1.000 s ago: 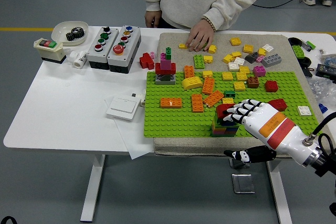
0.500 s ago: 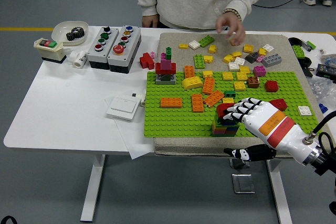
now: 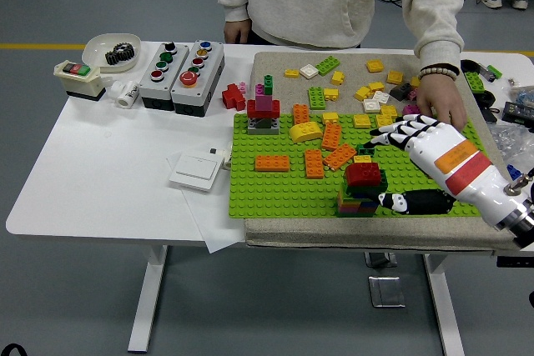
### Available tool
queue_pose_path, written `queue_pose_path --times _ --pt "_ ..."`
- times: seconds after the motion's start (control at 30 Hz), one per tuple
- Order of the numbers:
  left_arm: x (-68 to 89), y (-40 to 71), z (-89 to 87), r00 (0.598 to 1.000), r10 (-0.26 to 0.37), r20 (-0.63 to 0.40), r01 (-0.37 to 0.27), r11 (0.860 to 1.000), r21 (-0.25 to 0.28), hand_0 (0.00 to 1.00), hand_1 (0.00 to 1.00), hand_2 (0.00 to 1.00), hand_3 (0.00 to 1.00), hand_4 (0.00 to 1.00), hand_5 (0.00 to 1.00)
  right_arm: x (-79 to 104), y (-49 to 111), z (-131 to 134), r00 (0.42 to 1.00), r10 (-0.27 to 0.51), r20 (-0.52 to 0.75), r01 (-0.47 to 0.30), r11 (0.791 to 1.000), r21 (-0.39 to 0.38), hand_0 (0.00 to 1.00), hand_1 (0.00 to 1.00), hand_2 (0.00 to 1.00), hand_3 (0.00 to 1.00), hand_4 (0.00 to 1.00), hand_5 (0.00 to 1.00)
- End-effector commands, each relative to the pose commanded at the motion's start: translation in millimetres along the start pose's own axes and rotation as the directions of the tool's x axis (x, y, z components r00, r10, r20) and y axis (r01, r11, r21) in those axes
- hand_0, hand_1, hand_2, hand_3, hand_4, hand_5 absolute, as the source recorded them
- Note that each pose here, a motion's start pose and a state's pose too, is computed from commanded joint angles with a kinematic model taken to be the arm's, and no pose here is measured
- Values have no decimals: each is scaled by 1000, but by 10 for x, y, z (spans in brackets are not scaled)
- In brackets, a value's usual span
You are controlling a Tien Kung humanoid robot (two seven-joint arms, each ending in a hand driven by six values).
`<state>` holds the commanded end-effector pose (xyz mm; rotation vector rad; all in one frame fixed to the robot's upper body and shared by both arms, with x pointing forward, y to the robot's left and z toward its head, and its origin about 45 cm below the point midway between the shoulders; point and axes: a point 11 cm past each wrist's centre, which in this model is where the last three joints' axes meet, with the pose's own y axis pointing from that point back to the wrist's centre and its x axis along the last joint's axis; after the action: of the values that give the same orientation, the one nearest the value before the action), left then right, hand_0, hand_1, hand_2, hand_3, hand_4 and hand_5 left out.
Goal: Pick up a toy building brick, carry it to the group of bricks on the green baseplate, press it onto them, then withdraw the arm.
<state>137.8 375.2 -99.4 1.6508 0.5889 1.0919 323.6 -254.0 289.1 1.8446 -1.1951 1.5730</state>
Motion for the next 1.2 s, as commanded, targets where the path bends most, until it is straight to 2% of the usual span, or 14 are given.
queue_pose_path --times 0.03,0.07,0.17,0.2,0.23,0.33,0.43,0.47,0.57,0.63,0.73,0.9,1.03,1.2 --pt "1 0 1 1000 0 0 0 1000 0 667 720 732 586 669 659 32 -20 28 999 16 35 -15 1000 -16 839 769 787 736 873 703" --pt "1 1 2 1000 1 0 -1 1000 -1 668 721 732 587 670 660 79 -49 67 996 39 74 -36 999 -37 850 781 809 784 895 727" --pt "-3 -1 -3 1000 1 -5 -1 1000 0 668 721 732 587 670 660 199 -117 183 978 107 178 -91 991 -94 850 781 809 784 895 727" --pt "-6 -1 -6 1000 1 -7 -1 1000 0 668 721 732 587 670 660 249 -144 242 969 133 206 -111 987 -115 850 781 809 784 895 727" --pt "-8 -2 -9 1000 1 -9 -1 1000 1 668 722 732 589 671 660 307 -171 314 957 167 238 -136 981 -141 878 812 845 835 957 814" --pt "-13 -5 -20 1000 1 -12 -1 1000 2 668 722 732 589 671 660 391 -202 468 914 237 328 -177 963 -204 878 812 845 835 957 814" --pt "-29 -9 -45 1000 0 -9 0 1000 7 668 722 732 589 671 660 486 -202 687 849 339 406 -233 929 -288 878 812 845 835 957 814" --pt "-32 -10 -52 1000 0 -8 0 1000 8 667 723 732 588 671 660 503 -191 760 825 370 427 -247 916 -317 872 811 846 841 998 893" --pt "-44 -15 -81 1000 -1 -10 1 1000 14 667 723 732 588 671 660 554 -136 1025 733 477 484 -284 862 -420 872 811 846 841 998 893" --pt "-51 -17 -95 1000 -2 -11 2 1000 17 668 722 732 588 671 660 546 -97 1159 670 524 526 -279 834 -476 858 808 845 845 998 915" --pt "-60 -20 -113 1000 -3 -12 3 1000 21 668 722 732 588 671 660 507 -56 1298 583 569 580 -255 806 -535 858 808 845 845 998 915" --pt "-85 -26 -158 1000 -8 -14 8 1000 30 668 719 732 587 671 660 302 129 1633 395 653 646 -145 739 -658 855 806 842 843 998 941" --pt "-93 -26 -158 1000 -9 -14 10 999 30 668 719 732 587 671 660 183 296 1820 237 716 656 -81 688 -721 855 806 842 843 998 941" --pt "-132 -24 -163 1000 -18 -14 18 999 30 668 714 732 587 671 658 61 479 1965 37 771 635 -19 636 -771 855 798 835 834 998 965"
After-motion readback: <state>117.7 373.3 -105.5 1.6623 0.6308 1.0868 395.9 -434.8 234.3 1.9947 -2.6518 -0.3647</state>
